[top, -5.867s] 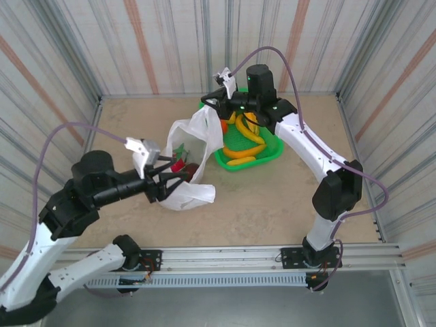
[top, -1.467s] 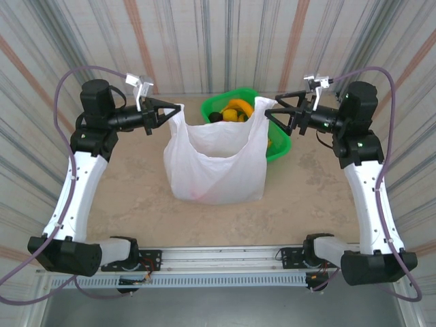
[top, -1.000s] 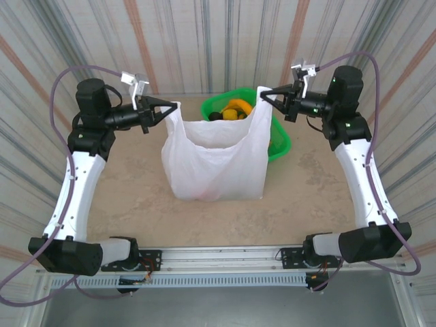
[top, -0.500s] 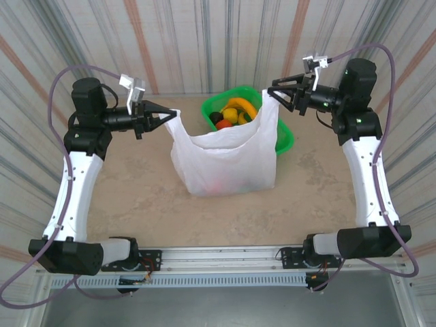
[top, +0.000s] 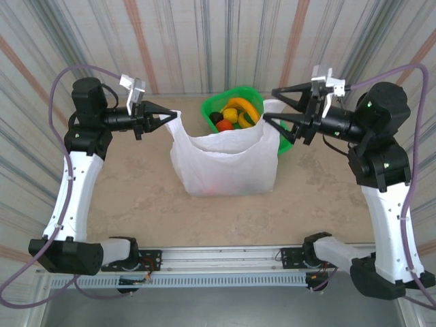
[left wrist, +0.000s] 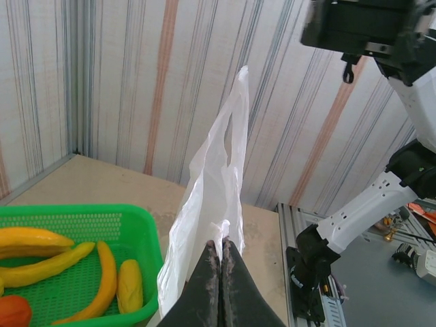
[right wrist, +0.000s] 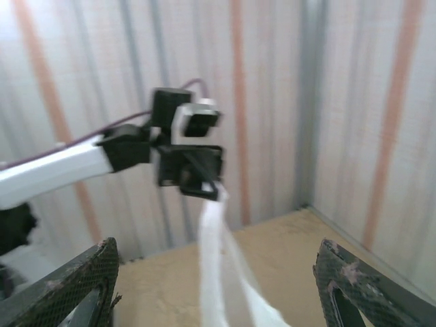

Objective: Place the fake fruits into the plastic bag and tie a complex knot

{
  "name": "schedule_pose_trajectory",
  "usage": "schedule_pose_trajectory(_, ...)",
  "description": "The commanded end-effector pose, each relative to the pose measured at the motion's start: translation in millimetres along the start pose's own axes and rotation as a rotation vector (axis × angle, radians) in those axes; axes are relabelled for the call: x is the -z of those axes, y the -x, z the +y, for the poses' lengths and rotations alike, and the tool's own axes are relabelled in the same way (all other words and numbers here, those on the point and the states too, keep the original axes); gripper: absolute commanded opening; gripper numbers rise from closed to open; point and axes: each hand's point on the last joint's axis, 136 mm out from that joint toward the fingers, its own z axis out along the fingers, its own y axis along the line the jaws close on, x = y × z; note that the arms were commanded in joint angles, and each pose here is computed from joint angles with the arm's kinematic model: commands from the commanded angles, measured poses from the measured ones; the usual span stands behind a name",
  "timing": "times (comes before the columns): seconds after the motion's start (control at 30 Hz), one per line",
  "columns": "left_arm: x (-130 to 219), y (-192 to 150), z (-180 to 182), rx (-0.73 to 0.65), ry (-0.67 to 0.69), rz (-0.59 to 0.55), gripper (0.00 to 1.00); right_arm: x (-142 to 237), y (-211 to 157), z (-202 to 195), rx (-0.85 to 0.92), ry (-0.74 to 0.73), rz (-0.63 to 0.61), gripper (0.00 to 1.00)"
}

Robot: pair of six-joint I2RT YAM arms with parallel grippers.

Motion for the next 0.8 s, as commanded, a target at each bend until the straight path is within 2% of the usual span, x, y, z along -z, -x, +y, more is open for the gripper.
schedule_pose_trajectory(0.0, -0.9, 8.1, -7.9, -0.018, -0.036, -0.008, 0.0, -26.0, -23.0, 6.8, -0.027, 0.031, 0.049, 0.75)
schedule_pose_trajectory(0.2, -1.8, 7.3, -10.0, -0.01, -0.052, -0.006, 0.0, -79.2, -68.0, 19.6, -0.073, 0.098, 0.141, 0.72)
schedule_pose_trajectory(0.37, -2.9, 6.2, -17.2, -0.017, -0.105, -0.003, 0.0, -119.9, -103.0, 4.9, -0.096, 0.124, 0.22, 0.77)
schedule_pose_trajectory(0.53, -4.8, 4.1, -25.9, -0.021, -0.163, 0.001, 0.0, -151.5, -122.4, -14.1, -0.09, 0.141, 0.264, 0.79)
schedule_pose_trajectory(0.77, -8.6, 1.5, -27.8, -0.021, -0.199, 0.006, 0.0, -180.1, -133.6, -13.3, -0.119, 0.246, 0.241, 0.73)
